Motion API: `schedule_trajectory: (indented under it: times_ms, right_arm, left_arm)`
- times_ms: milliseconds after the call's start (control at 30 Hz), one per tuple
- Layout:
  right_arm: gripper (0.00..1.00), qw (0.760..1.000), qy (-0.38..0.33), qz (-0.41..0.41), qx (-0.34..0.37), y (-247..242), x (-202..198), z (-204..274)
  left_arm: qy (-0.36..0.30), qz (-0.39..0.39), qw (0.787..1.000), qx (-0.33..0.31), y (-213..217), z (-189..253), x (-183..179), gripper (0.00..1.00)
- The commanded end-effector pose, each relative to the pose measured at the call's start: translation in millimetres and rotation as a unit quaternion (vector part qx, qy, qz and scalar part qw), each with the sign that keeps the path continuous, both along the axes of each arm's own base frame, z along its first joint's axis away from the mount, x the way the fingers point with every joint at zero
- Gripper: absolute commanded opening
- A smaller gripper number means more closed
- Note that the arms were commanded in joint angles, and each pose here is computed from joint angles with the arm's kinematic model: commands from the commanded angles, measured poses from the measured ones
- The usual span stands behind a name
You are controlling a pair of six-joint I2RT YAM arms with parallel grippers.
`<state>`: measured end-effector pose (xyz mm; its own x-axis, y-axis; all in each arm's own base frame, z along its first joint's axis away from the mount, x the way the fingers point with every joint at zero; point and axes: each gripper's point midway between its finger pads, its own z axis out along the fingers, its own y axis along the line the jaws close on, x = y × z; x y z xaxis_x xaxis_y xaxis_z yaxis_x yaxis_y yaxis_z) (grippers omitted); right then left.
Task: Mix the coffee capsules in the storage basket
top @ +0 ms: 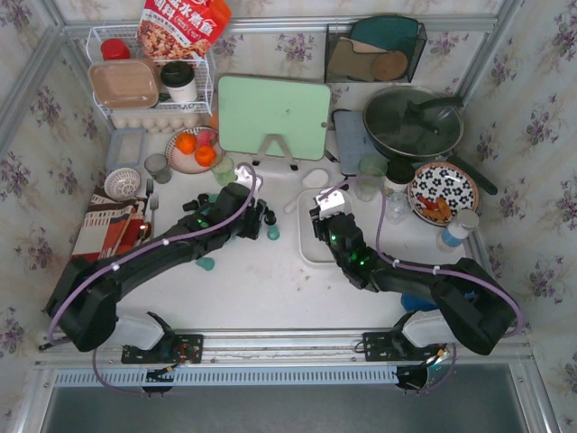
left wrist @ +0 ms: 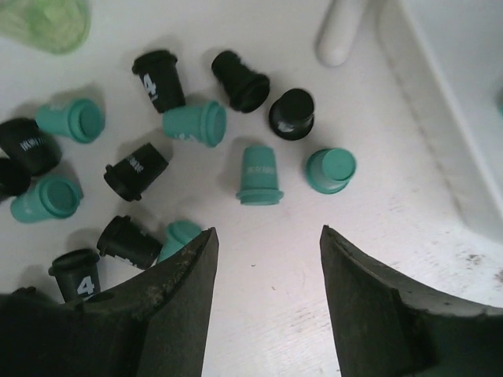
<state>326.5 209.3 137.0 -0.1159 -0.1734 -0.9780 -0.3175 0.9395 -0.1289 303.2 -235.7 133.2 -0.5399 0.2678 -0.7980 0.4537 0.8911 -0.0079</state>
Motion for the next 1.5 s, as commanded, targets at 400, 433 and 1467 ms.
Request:
schedule_trajectory:
  times_ms: [400, 433, 1467]
  right_arm:
    - [0.65, 0.988, 0.134, -0.027, 0.067, -13.9, 5.0, -38.4]
    - [0.65, 0.989, 0.131, -0.026, 0.068, -14.7, 4.2, -36.2]
    - [0.63, 0.99, 0.107, 0.009, 0.096, -7.6, -4.0, -9.6]
  left_arm:
    - [0.136, 0.017, 0.99, 0.035, -8.0, -68.5, 15.3, 0.56]
    - [0.141, 0.016, 0.989, 0.038, -9.1, -71.2, 16.0, 0.53]
    - [0.182, 0.083, 0.976, 0.092, 0.5, -98.2, 43.0, 0.61]
